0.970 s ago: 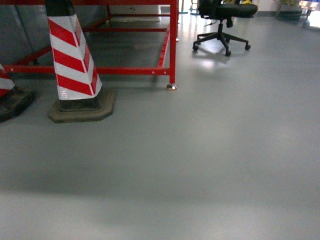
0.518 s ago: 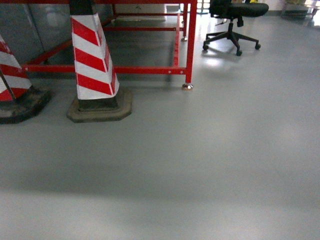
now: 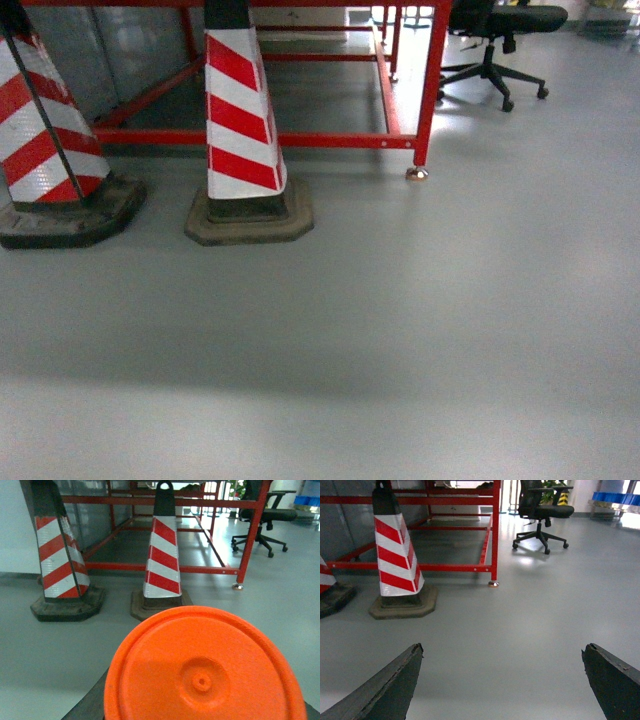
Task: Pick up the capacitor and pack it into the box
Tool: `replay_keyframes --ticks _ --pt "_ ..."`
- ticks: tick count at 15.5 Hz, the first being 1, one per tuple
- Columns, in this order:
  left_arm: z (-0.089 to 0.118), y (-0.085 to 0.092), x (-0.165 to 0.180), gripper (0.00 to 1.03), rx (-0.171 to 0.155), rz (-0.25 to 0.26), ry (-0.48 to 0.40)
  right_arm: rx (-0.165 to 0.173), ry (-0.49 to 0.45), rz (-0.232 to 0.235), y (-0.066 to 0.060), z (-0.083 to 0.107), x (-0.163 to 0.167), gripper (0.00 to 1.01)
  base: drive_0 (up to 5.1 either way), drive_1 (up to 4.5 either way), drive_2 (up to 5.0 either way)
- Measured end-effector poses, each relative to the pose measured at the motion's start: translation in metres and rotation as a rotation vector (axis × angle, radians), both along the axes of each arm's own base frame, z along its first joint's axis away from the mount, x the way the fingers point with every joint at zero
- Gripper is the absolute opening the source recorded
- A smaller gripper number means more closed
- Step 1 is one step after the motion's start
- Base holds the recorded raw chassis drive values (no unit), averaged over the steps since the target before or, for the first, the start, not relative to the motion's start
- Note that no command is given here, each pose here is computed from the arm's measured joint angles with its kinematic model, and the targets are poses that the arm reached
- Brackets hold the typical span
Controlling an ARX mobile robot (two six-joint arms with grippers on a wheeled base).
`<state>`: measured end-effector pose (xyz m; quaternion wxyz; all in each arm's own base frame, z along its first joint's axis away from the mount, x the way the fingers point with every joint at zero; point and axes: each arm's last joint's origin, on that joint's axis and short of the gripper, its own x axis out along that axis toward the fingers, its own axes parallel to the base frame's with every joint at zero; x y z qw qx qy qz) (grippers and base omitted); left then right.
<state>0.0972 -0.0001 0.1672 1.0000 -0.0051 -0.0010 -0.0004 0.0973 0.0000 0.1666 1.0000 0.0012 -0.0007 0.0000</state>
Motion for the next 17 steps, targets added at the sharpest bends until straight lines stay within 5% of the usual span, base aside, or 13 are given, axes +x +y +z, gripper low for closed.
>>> replay_keyframes --ticks 11,17 --pt "0.0003 0.0000 0.0000 0.44 0.000 0.000 -0.003 0.000 0.003 0.000 0.0000 -0.0003 0.0000 0.98 -5.0 2.40 2.4" --pt "-0.0001 0.0001 0.0000 0.44 0.000 0.002 0.001 0.000 -0.002 0.001 0.0000 0.0002 0.0000 0.98 0.0 0.00 0.0"
